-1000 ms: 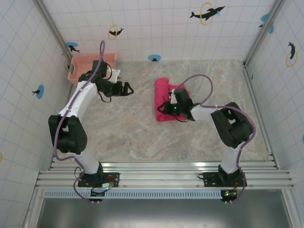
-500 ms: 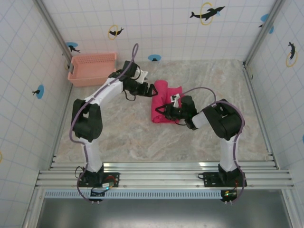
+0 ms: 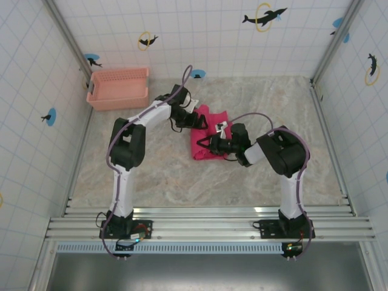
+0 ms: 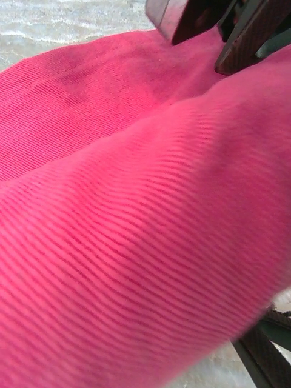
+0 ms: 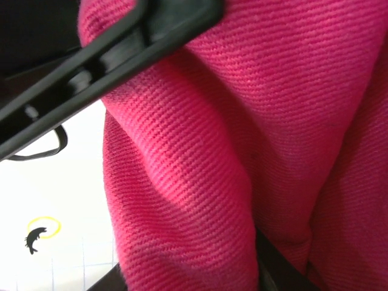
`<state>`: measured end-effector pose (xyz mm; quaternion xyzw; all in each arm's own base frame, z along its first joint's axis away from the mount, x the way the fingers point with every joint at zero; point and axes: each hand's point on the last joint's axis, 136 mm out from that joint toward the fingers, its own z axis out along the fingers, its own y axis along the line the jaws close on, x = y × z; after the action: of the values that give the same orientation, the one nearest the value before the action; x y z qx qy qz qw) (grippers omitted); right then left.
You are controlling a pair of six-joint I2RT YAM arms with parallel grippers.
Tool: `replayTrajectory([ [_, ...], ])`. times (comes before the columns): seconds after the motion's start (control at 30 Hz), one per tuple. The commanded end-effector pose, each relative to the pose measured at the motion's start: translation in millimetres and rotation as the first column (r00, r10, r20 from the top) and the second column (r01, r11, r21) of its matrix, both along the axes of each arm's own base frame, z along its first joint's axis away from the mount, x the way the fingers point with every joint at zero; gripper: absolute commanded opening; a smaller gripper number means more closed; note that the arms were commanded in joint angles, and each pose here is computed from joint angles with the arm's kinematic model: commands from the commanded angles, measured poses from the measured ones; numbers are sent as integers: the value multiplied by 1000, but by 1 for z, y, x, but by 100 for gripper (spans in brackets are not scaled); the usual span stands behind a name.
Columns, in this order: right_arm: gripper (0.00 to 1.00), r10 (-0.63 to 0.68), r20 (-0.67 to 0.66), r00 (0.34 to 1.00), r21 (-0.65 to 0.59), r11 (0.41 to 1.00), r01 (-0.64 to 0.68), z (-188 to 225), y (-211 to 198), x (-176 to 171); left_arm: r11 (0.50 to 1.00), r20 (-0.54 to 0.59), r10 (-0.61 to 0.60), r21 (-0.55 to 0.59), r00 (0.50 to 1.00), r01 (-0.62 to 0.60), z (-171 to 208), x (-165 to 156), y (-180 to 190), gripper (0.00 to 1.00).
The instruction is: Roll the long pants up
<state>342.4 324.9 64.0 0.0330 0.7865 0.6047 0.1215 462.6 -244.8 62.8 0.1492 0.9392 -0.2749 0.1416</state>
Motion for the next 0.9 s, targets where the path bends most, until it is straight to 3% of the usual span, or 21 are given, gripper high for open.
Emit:
replayTrajectory([
  [0.0, 23, 85, -81, 993, -5, 996, -85, -16, 7, -21, 999, 30, 3, 33, 1000, -4, -6, 9, 1, 97],
  [0.03, 23, 93, -79, 993, -4, 996, -93, -16, 7, -23, 999, 38, 14, 38, 999, -15, -6, 11, 3, 95],
  [0.1, 23, 93, -75, 993, -7, 996, -94, -16, 6, -24, 999, 33, 19, 46, 999, -20, -7, 12, 2, 76],
  [0.13, 23, 96, -77, 992, -14, 995, -97, -17, 5, -25, 998, 24, 22, 59, 999, -24, -9, 12, 4, 49],
  [0.17, 23, 101, -71, 992, -21, 994, -103, -16, 4, -25, 996, 6, 38, 86, 999, -39, -12, 11, 9, 4],
  [0.2, 23, 109, -70, 992, -36, 993, -112, -17, 3, -27, 992, 0, 53, 118, 999, -52, -14, 11, 13, 0],
  [0.3, 25, 160, -60, 985, -170, 971, -168, -26, -6, -37, 978, -34, 75, 197, 997, -67, -16, 3, 28, 0],
  [0.33, 33, 179, -55, 982, -255, 949, -187, -31, -13, -42, 968, -56, 84, 242, 995, -68, -17, -3, 36, 0],
  [0.47, 57, 283, 29, 959, -588, 780, -212, -16, -47, -52, 904, -112, 145, 419, 983, -85, -20, -29, 72, 0],
  [0.53, 62, 324, 65, 944, -681, 706, -196, -1, -54, -55, 875, -125, 182, 473, 975, -103, -21, -44, 87, 0],
  [0.7, 76, 427, 198, 882, -871, 489, -41, 41, -54, -74, 871, -147, 275, 457, 950, -181, -24, -70, 94, 0],
  [0.87, 79, 499, 285, 818, -909, 411, 66, 52, -16, -104, 889, -202, 320, 401, 925, -220, -22, -75, 82, 0],
])
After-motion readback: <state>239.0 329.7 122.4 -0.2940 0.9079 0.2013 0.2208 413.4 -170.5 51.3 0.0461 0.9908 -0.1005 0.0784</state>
